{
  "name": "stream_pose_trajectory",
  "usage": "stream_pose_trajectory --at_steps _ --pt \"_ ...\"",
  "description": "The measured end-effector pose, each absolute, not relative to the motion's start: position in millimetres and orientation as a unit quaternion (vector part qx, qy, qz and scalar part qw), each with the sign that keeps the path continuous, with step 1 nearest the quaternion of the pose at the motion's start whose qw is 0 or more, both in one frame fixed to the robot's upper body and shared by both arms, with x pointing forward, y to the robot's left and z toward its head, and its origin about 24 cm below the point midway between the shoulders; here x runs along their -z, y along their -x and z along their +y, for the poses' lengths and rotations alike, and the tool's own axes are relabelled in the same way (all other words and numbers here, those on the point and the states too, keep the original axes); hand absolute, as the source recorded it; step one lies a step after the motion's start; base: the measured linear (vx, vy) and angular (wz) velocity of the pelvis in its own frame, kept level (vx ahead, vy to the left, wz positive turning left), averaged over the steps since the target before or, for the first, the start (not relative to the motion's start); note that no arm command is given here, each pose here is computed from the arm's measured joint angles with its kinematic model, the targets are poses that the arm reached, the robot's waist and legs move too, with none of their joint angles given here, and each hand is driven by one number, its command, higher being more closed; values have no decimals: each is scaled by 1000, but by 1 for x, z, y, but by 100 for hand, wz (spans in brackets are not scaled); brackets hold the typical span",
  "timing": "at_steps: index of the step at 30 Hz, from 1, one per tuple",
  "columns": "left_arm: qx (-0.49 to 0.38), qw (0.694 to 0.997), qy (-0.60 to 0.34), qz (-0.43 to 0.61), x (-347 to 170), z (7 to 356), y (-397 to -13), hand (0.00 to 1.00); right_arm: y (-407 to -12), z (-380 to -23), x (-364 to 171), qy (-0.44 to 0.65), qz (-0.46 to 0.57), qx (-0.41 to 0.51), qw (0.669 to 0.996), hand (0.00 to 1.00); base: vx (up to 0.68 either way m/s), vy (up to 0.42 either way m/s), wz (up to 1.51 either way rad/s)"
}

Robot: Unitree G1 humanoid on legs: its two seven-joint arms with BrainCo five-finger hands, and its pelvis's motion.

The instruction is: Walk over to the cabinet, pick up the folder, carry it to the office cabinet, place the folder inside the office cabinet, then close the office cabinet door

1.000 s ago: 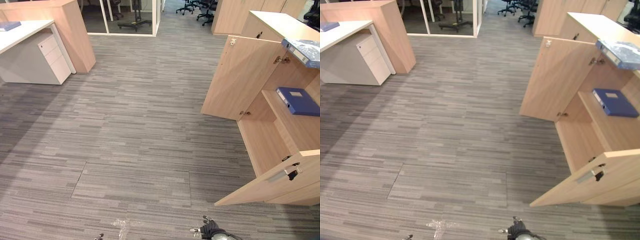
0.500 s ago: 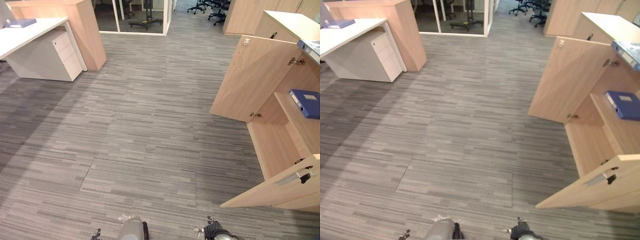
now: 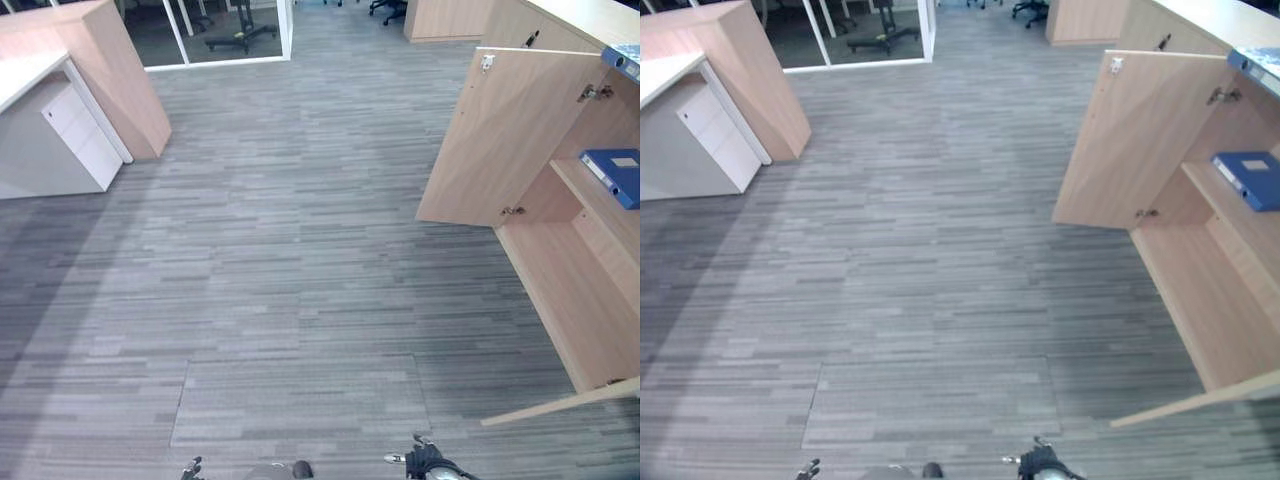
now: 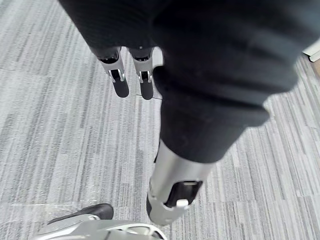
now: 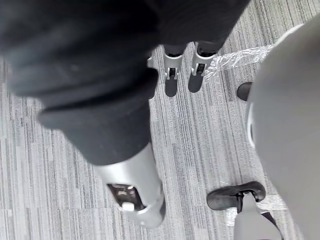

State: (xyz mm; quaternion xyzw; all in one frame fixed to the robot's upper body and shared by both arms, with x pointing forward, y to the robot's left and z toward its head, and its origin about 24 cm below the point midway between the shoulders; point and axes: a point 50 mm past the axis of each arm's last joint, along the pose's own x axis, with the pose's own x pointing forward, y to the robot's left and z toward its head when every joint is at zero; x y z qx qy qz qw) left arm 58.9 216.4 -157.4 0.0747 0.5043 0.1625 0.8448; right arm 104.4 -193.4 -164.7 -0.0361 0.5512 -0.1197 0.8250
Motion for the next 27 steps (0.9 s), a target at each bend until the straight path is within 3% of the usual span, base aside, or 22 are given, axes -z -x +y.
stream_pose_trajectory --at_steps 5,15,27 --pt "-126 849 -99 504 158 214 -61 0 -108 -205 161 35 536 141 831 0 232 81 42" --pt "-124 842 -92 517 161 208 -58 0 -131 -203 154 34 505 138 851 0 94 -194 8" --pt "-179 843 -53 504 159 213 -64 0 -107 -201 162 8 534 161 830 0 155 -184 15"
